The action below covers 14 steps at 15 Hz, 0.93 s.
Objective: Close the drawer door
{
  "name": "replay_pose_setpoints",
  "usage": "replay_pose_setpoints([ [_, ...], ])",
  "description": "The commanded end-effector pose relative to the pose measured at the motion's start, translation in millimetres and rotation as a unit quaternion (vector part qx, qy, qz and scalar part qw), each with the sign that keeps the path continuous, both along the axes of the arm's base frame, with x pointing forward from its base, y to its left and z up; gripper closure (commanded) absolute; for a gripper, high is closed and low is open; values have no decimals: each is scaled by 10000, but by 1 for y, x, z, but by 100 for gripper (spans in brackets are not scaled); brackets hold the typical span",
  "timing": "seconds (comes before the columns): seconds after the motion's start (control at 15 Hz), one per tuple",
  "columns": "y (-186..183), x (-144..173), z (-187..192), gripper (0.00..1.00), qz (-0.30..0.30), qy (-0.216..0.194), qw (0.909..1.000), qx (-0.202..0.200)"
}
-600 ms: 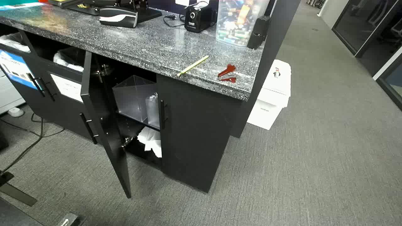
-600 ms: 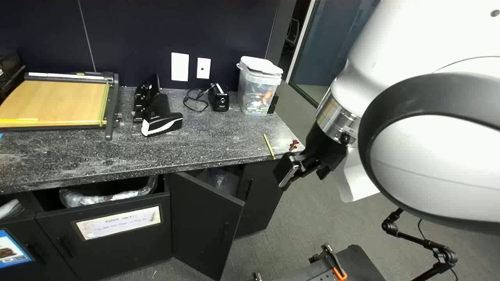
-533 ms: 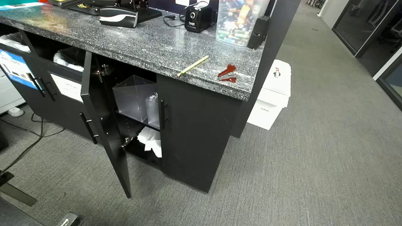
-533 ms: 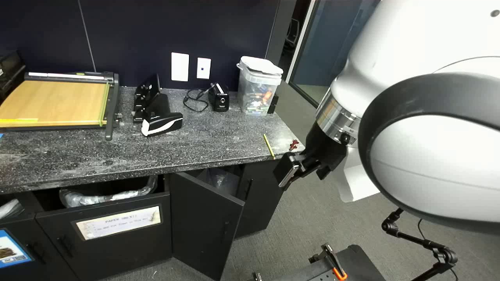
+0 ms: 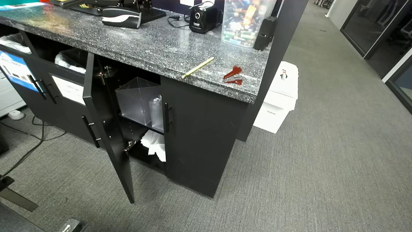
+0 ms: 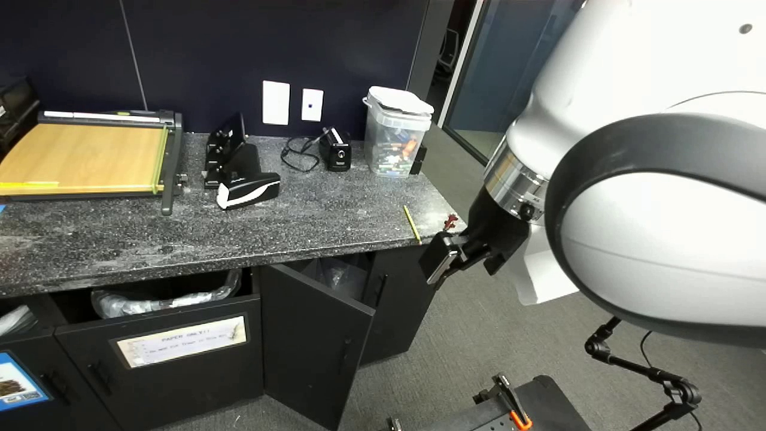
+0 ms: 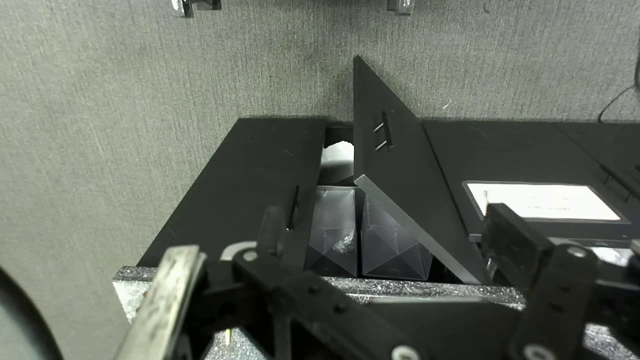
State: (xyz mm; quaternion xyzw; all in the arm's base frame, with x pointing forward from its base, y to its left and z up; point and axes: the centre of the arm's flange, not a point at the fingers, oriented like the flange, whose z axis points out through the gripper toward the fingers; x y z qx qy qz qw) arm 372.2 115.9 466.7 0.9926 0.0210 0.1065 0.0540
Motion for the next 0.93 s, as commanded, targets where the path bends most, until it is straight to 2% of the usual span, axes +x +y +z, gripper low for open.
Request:
replay_pose_setpoints([
  [0.0,-22,58,-24,0,-220,53,9992,332],
  [0.33,-52,130,-81,0,-643,120,9953,712],
  [0.6,-65,184,-135,0,-1051,352,9887,1005],
  [0.87,-64,207,-188,0,-1284,590,9840,1086],
])
